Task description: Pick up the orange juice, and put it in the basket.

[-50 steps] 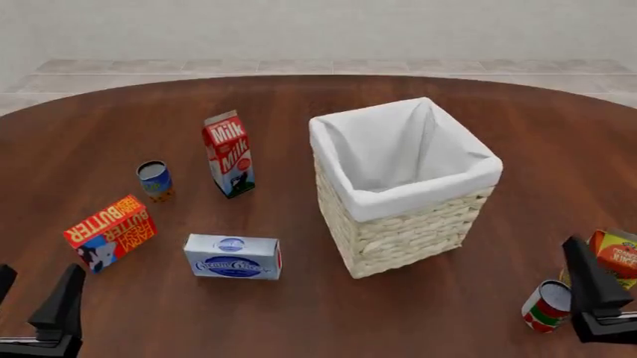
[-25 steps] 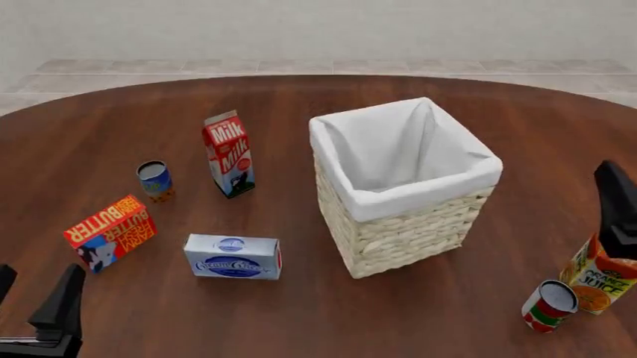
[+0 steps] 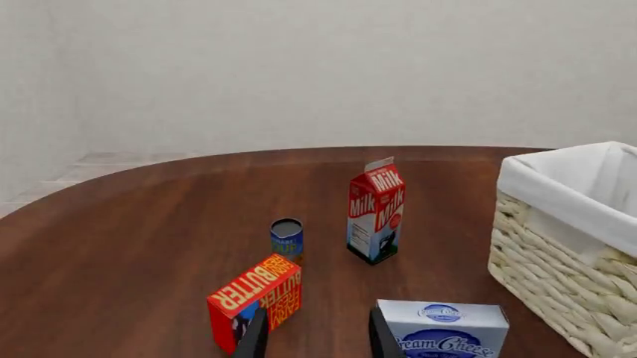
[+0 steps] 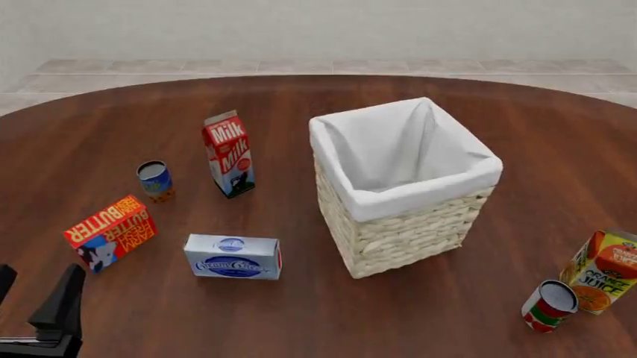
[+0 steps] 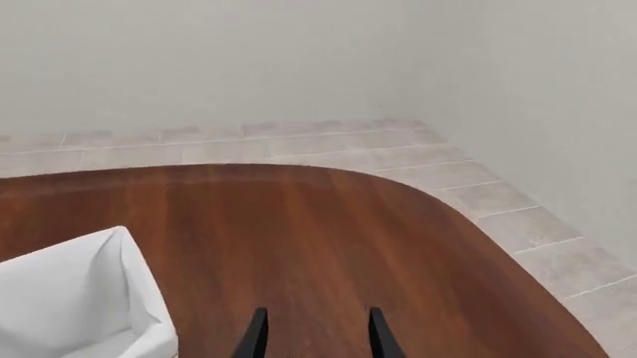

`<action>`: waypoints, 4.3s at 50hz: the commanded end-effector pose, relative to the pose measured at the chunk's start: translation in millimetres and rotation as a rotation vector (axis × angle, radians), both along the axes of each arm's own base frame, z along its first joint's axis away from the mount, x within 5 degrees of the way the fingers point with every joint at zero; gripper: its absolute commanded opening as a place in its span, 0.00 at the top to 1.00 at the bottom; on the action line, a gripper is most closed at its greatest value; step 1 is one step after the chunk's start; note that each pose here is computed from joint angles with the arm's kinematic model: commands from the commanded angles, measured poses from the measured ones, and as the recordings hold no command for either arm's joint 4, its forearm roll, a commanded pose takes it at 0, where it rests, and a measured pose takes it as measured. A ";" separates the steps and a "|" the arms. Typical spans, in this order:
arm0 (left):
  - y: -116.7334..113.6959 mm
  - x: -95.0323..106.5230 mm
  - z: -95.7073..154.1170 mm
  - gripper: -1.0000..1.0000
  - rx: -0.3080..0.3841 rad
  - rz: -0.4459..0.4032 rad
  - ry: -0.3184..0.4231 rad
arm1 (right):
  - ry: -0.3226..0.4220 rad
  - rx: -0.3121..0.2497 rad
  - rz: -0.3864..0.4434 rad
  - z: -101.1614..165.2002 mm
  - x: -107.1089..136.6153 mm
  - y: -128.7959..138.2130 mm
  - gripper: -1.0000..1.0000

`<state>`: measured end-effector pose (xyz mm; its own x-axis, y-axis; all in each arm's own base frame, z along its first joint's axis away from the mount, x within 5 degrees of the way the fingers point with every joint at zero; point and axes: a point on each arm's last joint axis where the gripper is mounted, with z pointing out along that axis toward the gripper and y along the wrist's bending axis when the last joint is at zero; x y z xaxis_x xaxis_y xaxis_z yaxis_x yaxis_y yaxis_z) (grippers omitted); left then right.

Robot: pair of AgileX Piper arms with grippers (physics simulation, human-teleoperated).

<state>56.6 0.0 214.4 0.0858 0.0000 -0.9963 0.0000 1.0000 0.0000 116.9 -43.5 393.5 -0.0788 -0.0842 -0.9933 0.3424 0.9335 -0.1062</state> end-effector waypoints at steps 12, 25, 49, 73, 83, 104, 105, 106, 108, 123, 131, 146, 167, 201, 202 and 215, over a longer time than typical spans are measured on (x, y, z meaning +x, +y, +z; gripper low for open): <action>0.0 0.0 0.0 0.00 0.000 0.000 0.000 | 0.085 0.268 -0.157 31.7 27.2 -32.5 0.00; 0.0 0.0 0.0 0.00 0.000 0.000 0.000 | 0.189 0.308 -0.239 22.7 40.2 -54.8 0.00; 0.0 0.0 0.0 0.00 0.000 0.000 0.000 | 0.409 0.444 -0.210 4.9 71.3 -57.2 0.00; 0.0 0.0 0.0 0.00 0.000 0.000 0.000 | 0.473 0.394 -0.223 -12.5 70.7 -66.6 0.00; 0.0 0.0 0.0 0.00 0.000 0.000 0.000 | 0.509 0.423 -0.250 -37.1 68.9 -71.4 0.00; 0.0 0.0 0.0 0.00 0.000 0.000 0.000 | 0.555 0.462 -0.228 -69.2 79.2 -67.2 0.00; 0.0 0.0 0.0 0.00 0.000 0.000 0.000 | 0.556 0.460 -0.226 -69.1 79.4 -67.2 0.00; 0.0 0.0 0.0 0.00 0.000 0.000 0.000 | 0.555 0.460 -0.221 -69.0 80.0 -65.9 0.00; 0.0 0.0 0.0 0.00 0.000 0.000 0.000 | 0.556 0.461 -0.213 -69.6 81.5 -64.0 0.00; 0.0 0.0 0.0 0.00 0.000 0.000 0.000 | 0.567 0.445 -0.199 -76.4 86.4 -64.7 0.00; 0.0 0.0 0.0 0.00 0.000 0.000 0.000 | 0.574 0.452 -0.212 -86.6 87.9 -68.9 0.00; 0.0 0.0 0.0 0.00 0.000 0.000 0.000 | 0.600 0.466 -0.219 -104.0 91.5 -72.1 0.00; 0.0 0.0 0.0 0.00 0.000 0.000 0.000 | 0.614 0.484 -0.208 -114.8 94.2 -67.6 0.00; 0.0 0.0 0.0 0.00 0.000 0.000 0.000 | 0.627 0.502 -0.206 -127.4 96.0 -65.4 0.00; 0.0 0.0 0.0 0.00 0.000 0.000 0.000 | 0.627 0.503 -0.207 -127.8 95.9 -65.6 0.00; 0.0 0.0 0.0 0.00 0.000 0.000 0.000 | 0.636 0.499 -0.209 -129.2 96.9 -67.8 0.00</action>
<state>56.6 0.0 214.4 0.0858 0.0000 -0.9963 0.0000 1.0000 0.0000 213.0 -110.2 266.2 -0.5987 0.4327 -0.6741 0.5281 0.8460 0.0740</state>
